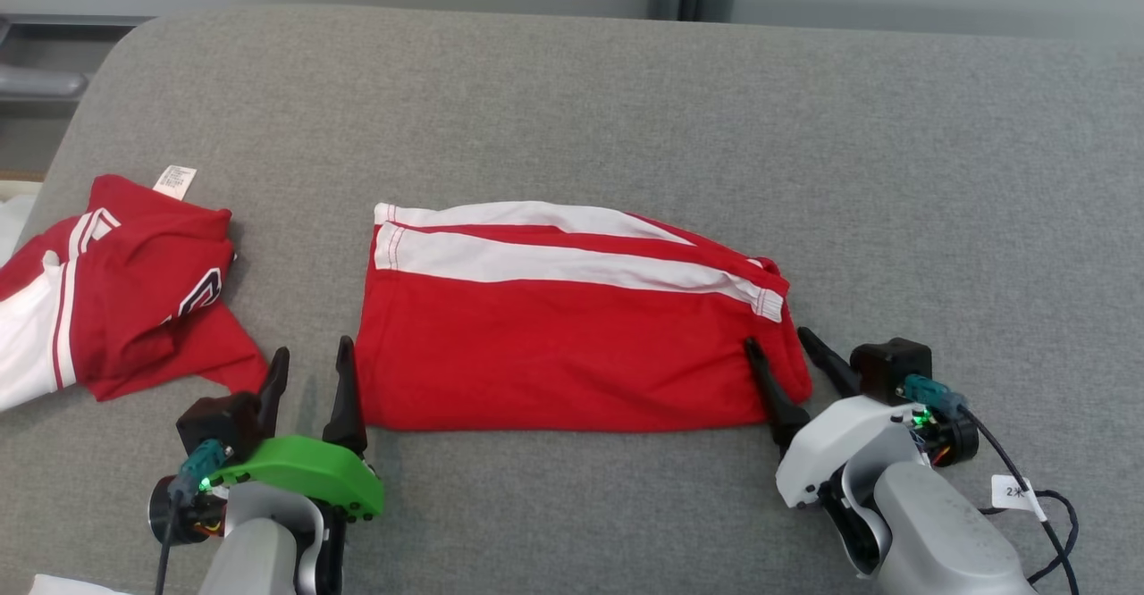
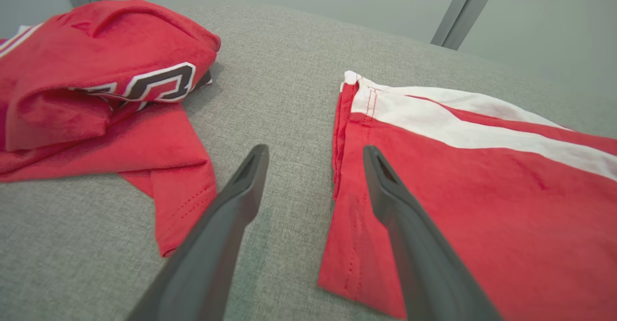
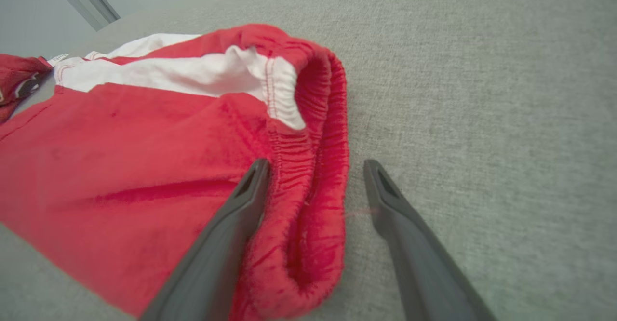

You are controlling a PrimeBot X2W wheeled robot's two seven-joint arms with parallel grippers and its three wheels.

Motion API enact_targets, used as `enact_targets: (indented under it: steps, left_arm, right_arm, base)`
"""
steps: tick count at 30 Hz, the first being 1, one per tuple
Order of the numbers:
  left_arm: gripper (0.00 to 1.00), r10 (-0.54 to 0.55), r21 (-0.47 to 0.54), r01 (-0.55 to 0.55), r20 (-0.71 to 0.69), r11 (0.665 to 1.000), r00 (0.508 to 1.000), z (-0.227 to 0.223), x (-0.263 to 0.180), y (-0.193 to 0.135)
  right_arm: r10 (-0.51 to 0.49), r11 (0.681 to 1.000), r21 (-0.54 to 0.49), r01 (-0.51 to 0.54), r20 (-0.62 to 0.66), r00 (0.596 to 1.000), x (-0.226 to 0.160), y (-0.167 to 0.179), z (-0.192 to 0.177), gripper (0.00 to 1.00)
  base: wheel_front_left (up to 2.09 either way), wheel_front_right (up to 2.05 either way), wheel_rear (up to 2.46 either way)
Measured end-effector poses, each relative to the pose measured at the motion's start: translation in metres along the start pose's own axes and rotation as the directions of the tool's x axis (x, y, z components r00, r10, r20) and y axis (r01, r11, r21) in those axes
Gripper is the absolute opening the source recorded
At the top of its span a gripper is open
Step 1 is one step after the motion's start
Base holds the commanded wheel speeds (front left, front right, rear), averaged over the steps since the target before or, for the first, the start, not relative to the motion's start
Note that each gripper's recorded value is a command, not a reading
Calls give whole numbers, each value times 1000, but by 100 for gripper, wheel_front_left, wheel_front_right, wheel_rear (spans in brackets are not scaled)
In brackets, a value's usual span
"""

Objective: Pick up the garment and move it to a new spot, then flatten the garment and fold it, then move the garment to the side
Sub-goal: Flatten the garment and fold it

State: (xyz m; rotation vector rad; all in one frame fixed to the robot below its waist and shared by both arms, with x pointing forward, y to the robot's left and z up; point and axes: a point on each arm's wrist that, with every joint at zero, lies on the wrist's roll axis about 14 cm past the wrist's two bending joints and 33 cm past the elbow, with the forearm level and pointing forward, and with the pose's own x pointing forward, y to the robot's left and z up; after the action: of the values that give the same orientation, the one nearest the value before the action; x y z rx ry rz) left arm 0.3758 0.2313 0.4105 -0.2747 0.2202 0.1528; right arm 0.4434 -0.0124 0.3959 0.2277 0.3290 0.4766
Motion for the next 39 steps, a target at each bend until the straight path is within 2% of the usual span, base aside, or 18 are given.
enact_targets:
  steps: [1, 2, 3, 9, 14, 17, 22, 26, 31, 35, 39]
  left_arm:
    - [100, -1, 0, 1, 3, 1000, 1000, 1, 0, 0]
    - [100, -3, 2, 3, 6, 1000, 1000, 2, 1, -1]
    - [100, -5, 5, 5, 7, 1000, 1000, 2, 1, -1]
    - [100, -19, 14, 19, 10, 1000, 1000, 3, 3, -6]
    - [100, -45, 5, 45, -4, 999, 999, -3, 3, -15]
    - [100, -73, 1, 73, -15, 997, 997, -7, 4, -25]
    - [100, -135, -2, 135, -30, 991, 990, -12, 8, -48]
    - [100, -175, -26, 175, -33, 984, 984, -14, 10, -64]
    - [100, -221, -20, 220, -37, 975, 975, -15, 9, -79]
    - [100, -228, -16, 228, -41, 974, 973, -15, 5, -81]
    - [100, -213, -21, 212, -49, 977, 976, -18, -1, -75]
  right_arm:
    - [-1, 1000, 15, 1, -4, 1000, -1, 1, -2, 36]
    - [-1, 1000, 31, 1, -4, 1000, -1, 1, -2, 4]
    - [-5, 999, 43, 5, -2, 1000, -2, 1, -3, 0]
    - [-49, 993, 109, 46, 19, 999, -6, -9, 2, 0]
    - [-149, 975, 172, 138, 55, 987, -19, -38, 11, 0]
    - [-238, 960, 169, 221, 81, 968, -33, -67, 19, 0]
    - [-380, 923, 131, 363, 152, 912, -66, -121, 43, 0]
    - [-422, 905, 157, 396, 195, 886, -80, -132, 56, 0]
    - [-363, 925, 203, 322, 219, 906, -73, -108, 65, 0]
    - [-229, 956, 235, 173, 234, 945, -54, -63, 79, 0]
    - [-78, 968, 249, 17, 237, 968, -39, -13, 88, 0]
  base:
    - [0, 0, 0]
    - [0, 0, 0]
    - [0, 0, 0]
    - [0, 0, 0]
    - [0, 0, 0]
    - [0, 0, 0]
    - [0, 0, 0]
    - [0, 0, 0]
    - [0, 0, 0]
    - [0, 0, 0]
    - [0, 0, 0]
